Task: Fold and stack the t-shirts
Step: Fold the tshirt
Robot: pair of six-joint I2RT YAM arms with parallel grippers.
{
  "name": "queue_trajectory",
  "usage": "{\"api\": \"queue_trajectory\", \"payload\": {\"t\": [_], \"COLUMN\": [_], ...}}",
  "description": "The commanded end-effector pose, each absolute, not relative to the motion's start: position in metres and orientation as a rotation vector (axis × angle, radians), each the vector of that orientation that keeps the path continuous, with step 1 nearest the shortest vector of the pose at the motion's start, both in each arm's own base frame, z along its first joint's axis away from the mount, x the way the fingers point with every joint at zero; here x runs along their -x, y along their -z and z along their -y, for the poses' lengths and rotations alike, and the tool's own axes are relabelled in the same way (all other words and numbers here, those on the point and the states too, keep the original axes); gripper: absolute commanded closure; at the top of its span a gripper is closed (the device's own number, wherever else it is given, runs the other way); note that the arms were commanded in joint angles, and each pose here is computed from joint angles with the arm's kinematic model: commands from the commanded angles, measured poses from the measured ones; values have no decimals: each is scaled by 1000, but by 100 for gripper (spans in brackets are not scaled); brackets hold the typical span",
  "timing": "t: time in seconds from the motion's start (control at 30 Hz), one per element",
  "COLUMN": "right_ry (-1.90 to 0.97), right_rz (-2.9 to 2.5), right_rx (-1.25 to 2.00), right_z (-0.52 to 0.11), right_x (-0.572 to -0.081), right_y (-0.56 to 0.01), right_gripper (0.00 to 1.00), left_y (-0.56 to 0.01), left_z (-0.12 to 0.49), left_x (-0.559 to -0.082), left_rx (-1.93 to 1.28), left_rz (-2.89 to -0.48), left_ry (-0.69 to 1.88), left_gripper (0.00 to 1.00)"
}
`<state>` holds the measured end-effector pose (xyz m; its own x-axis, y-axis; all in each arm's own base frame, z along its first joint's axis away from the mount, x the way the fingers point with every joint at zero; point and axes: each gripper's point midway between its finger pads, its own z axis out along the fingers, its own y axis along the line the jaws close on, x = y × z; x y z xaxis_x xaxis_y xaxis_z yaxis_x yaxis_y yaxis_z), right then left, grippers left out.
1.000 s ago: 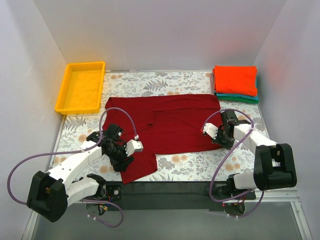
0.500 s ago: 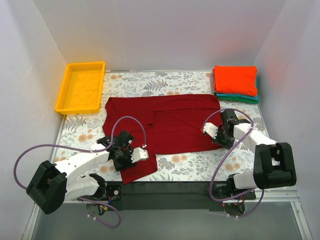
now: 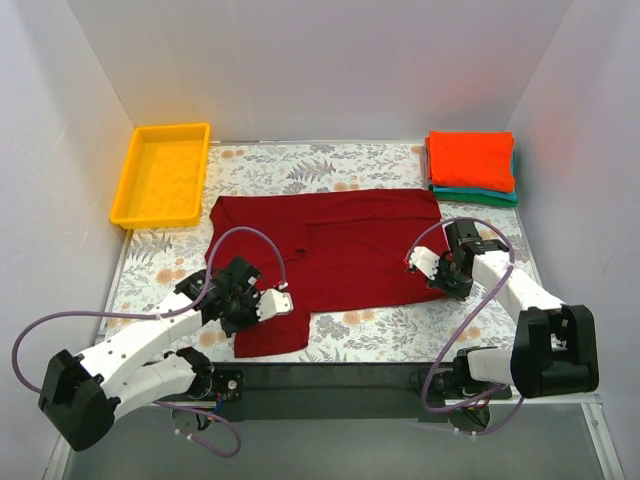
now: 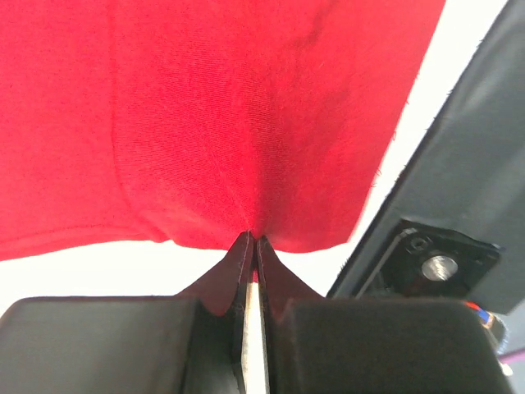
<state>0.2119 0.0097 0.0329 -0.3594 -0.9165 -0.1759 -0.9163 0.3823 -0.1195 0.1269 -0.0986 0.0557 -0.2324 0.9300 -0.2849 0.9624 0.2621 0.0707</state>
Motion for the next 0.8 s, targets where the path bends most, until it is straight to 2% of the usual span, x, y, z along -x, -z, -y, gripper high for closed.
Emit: {"api": "queue_trajectory", "payload": {"t": [0.0, 0.17, 0.43, 0.77], "right_ry": [-14, -12, -37, 10], "right_rz": [-2389, -2367, -2349, -2325], "right_rx": [1705, 1708, 1688, 1701], "right_z": [-7, -7, -15, -16], "right_x": [-197, -195, -241, -313], "right_y": [-48, -59, -80, -95], "right_gripper": [99, 99, 99, 99], "left_y": [-81, -97, -147, -152], "left_z": [97, 97, 85, 88], "left_x": [-115, -125, -212, -309], "left_rx": [-1703, -1603, -1412, -1303], "left_rz": [-2281, -2287, -2228, -2241], "left_ry": [227, 232, 207, 212], "left_gripper": [100, 100, 100, 100]}}
